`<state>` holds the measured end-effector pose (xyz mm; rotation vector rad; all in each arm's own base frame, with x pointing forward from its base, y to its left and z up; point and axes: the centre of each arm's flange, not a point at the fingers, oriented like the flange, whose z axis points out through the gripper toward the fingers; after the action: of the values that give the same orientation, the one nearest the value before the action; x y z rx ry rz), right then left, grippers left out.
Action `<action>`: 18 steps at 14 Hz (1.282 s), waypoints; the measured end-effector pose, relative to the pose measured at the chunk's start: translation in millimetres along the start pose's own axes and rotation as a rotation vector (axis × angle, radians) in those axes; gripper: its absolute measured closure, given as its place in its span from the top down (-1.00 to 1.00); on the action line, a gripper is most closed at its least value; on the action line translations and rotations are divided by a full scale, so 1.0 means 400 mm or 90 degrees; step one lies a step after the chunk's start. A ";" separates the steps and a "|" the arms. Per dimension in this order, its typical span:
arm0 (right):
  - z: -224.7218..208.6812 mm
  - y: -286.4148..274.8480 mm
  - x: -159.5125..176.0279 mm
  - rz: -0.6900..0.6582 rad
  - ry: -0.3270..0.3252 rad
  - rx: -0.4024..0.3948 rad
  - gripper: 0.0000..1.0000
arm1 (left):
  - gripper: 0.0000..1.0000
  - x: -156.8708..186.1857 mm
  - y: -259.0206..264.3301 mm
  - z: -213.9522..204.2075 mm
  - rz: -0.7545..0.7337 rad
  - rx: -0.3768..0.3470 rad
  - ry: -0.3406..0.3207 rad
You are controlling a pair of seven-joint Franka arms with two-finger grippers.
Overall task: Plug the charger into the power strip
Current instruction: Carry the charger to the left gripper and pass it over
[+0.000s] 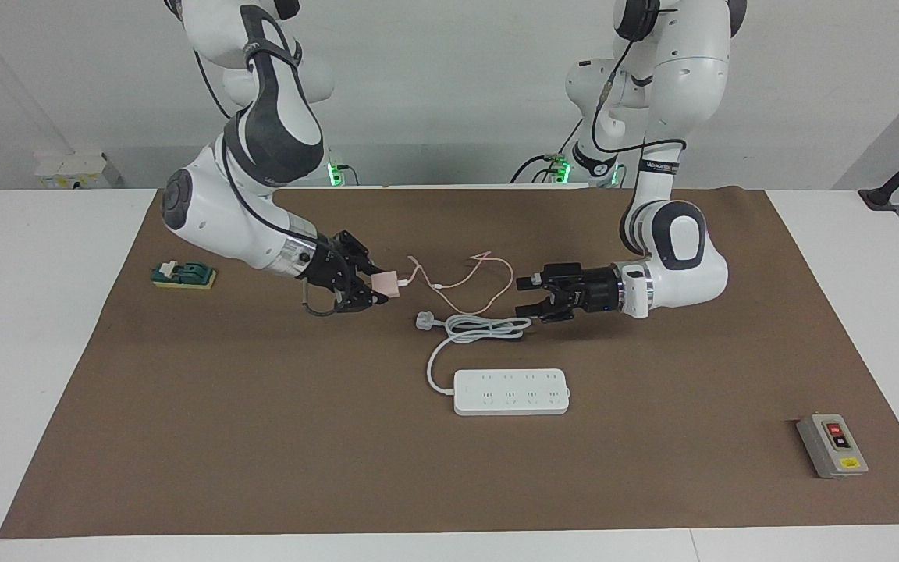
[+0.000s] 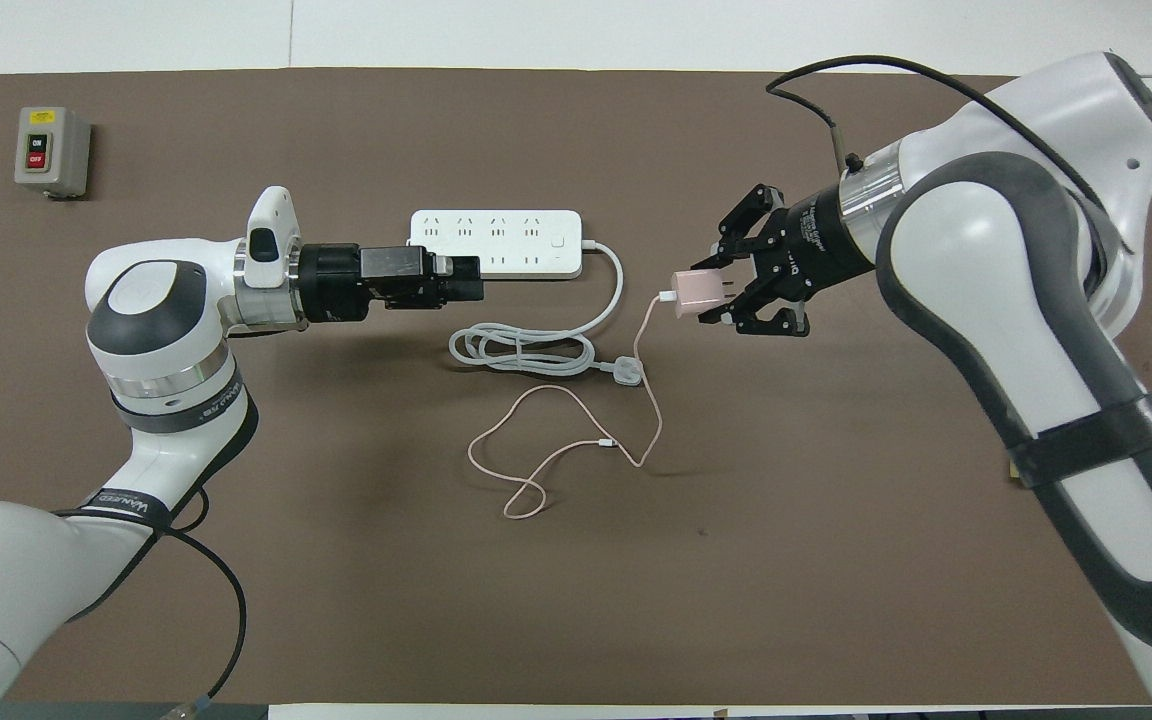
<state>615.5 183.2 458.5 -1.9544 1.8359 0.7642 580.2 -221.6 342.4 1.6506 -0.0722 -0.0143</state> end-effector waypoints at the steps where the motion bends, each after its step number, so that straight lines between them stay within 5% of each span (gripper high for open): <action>1: 0.020 0.002 -0.032 0.001 0.002 0.006 -0.06 | 1.00 -0.010 0.003 0.035 0.006 -0.006 -0.011; 6: 0.107 0.018 -0.172 0.005 0.007 0.039 -0.06 | 1.00 -0.049 0.011 0.132 0.009 -0.022 -0.053; 18: 0.135 0.024 -0.207 -0.002 0.008 0.047 -0.06 | 1.00 -0.087 0.017 0.210 -0.086 -0.083 -0.051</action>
<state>597.1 280.3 466.5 -1.9197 1.8405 0.6750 540.8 -303.8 341.0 1.5225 -0.0201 -0.1848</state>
